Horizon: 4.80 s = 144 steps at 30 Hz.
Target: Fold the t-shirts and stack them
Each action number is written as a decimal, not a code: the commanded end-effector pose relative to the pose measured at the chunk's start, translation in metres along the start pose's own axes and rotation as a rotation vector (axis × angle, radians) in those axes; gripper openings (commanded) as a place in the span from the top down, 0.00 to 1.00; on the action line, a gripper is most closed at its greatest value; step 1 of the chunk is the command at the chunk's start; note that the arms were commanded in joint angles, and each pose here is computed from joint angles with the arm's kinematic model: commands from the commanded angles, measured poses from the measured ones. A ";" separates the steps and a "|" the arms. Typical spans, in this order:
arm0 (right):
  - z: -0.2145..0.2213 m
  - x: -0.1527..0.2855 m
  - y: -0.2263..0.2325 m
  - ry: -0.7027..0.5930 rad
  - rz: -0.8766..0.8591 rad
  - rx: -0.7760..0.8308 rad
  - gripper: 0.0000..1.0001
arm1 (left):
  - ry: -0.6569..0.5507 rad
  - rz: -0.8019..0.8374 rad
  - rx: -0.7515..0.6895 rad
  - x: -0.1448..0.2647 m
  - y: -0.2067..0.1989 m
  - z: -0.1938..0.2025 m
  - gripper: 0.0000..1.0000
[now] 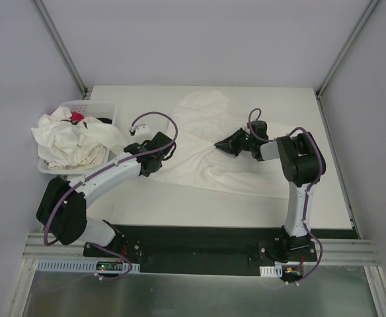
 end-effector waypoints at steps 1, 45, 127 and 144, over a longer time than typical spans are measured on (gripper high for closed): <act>-0.008 0.007 0.013 -0.032 -0.050 0.053 0.91 | 0.003 -0.004 0.010 0.000 0.004 -0.002 0.46; -0.046 0.106 0.020 -0.300 -0.026 0.184 0.81 | -0.384 0.738 -0.075 -0.020 -0.187 -0.118 0.45; -0.126 0.144 0.091 -0.349 -0.459 0.126 0.69 | -0.099 0.493 0.021 -0.098 -0.137 -0.172 0.36; -0.115 0.159 0.080 -0.350 -0.446 0.148 0.71 | 0.075 0.469 0.255 -0.215 -0.115 -0.186 0.37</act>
Point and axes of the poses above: each gripper's point midway between its finger pads, its own x axis back along the fingers, its own y axis along the line the jaws close on, z = x × y, the point moved 6 cm from there along x, back along the fingers, and after that the axes turned 1 degree about x, right-handed, at the moved point
